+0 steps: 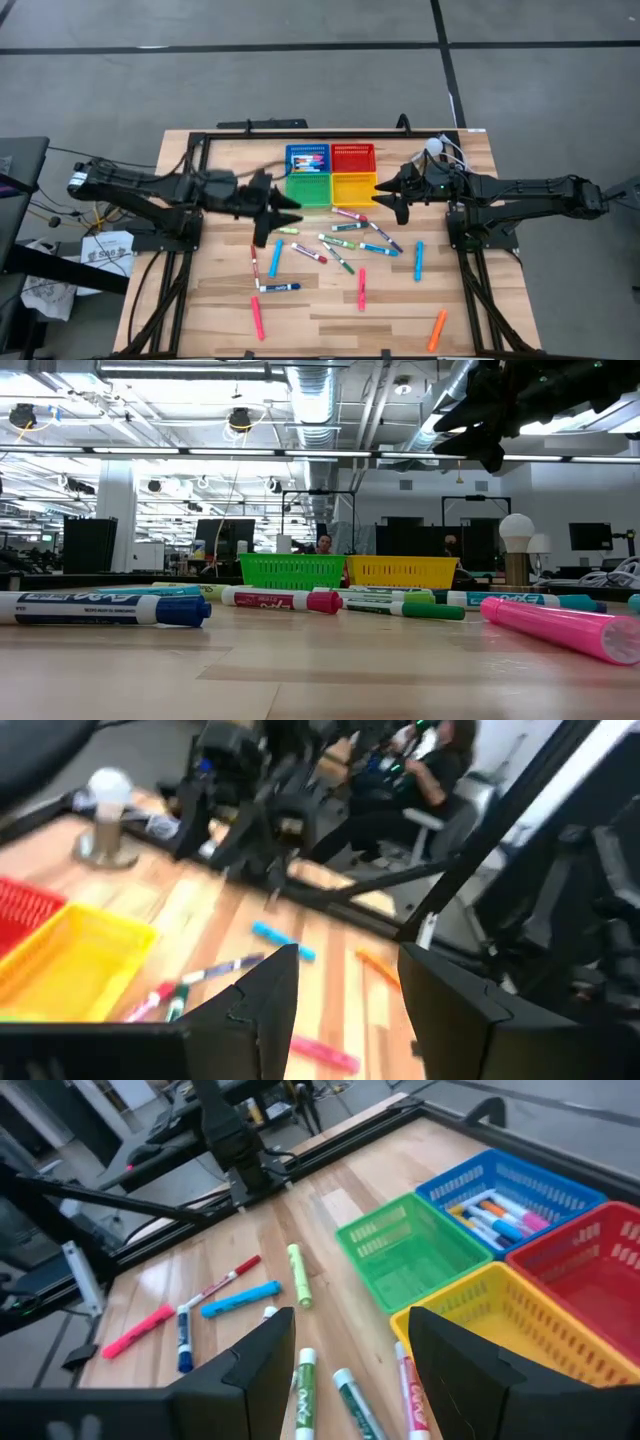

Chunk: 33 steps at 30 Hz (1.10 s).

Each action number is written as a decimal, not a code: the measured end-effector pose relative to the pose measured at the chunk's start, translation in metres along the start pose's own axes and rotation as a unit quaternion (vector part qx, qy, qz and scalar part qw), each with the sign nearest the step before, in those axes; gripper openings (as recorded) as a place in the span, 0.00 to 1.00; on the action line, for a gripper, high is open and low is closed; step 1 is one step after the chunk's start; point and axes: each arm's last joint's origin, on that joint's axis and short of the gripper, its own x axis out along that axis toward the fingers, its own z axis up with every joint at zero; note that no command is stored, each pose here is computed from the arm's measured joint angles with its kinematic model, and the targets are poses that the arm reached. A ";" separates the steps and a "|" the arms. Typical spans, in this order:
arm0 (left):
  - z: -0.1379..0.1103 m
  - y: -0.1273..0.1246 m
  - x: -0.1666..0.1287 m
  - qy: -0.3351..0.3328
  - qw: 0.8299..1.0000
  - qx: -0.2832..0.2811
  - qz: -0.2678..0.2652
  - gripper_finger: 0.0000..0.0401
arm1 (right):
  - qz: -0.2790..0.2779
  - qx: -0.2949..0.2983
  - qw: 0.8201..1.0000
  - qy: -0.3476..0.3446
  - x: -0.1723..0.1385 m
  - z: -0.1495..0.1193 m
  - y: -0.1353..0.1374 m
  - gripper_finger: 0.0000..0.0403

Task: Pick & Place Markers
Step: Put the medium red marker into the green bin

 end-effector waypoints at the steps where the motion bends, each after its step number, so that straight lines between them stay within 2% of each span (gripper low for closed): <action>1: -0.004 -0.006 0.000 0.002 1.000 -0.003 0.011 0.43 | 0.004 0.000 1.000 0.001 0.000 0.000 0.000 0.46; 7: -0.032 -0.041 0.002 -0.001 0.998 -0.017 0.054 0.43 | 0.023 -0.009 1.000 0.008 0.000 -0.001 0.001 0.46; 12: -0.057 -0.062 0.009 0.016 0.997 -0.032 0.073 0.43 | 0.025 -0.009 1.000 0.009 0.000 -0.001 0.002 0.46; 16: -0.075 -0.068 0.017 0.046 0.994 -0.061 0.083 0.43 | 0.025 -0.009 1.000 0.009 0.000 -0.001 0.002 0.46; 19: -0.093 -0.061 0.020 0.094 0.980 -0.111 0.134 0.43 | 0.025 -0.009 1.000 0.009 0.000 -0.001 0.002 0.46; 21: -0.106 -0.053 0.017 0.130 0.961 -0.152 0.190 0.43 | 0.025 -0.009 1.000 0.009 0.000 -0.001 0.002 0.46; 23: -0.115 -0.045 0.011 0.159 0.933 -0.206 0.246 0.43 | 0.025 -0.009 1.000 0.009 0.000 -0.001 0.002 0.46; 28: -0.129 -0.030 -0.006 0.205 0.835 -0.356 0.367 0.43 | 0.023 -0.009 1.000 0.008 0.000 -0.001 0.001 0.46; 30: -0.132 -0.028 -0.010 0.220 0.804 -0.387 0.394 0.43 | 0.023 -0.009 1.000 0.008 0.000 -0.001 0.001 0.46; 31: -0.133 -0.028 -0.011 0.224 0.797 -0.393 0.400 0.43 | 0.023 -0.009 1.000 0.008 0.000 0.000 0.001 0.46; 33: -0.133 -0.027 -0.012 0.225 0.794 -0.395 0.403 0.43 | 0.023 -0.009 1.000 0.008 0.000 -0.001 0.001 0.46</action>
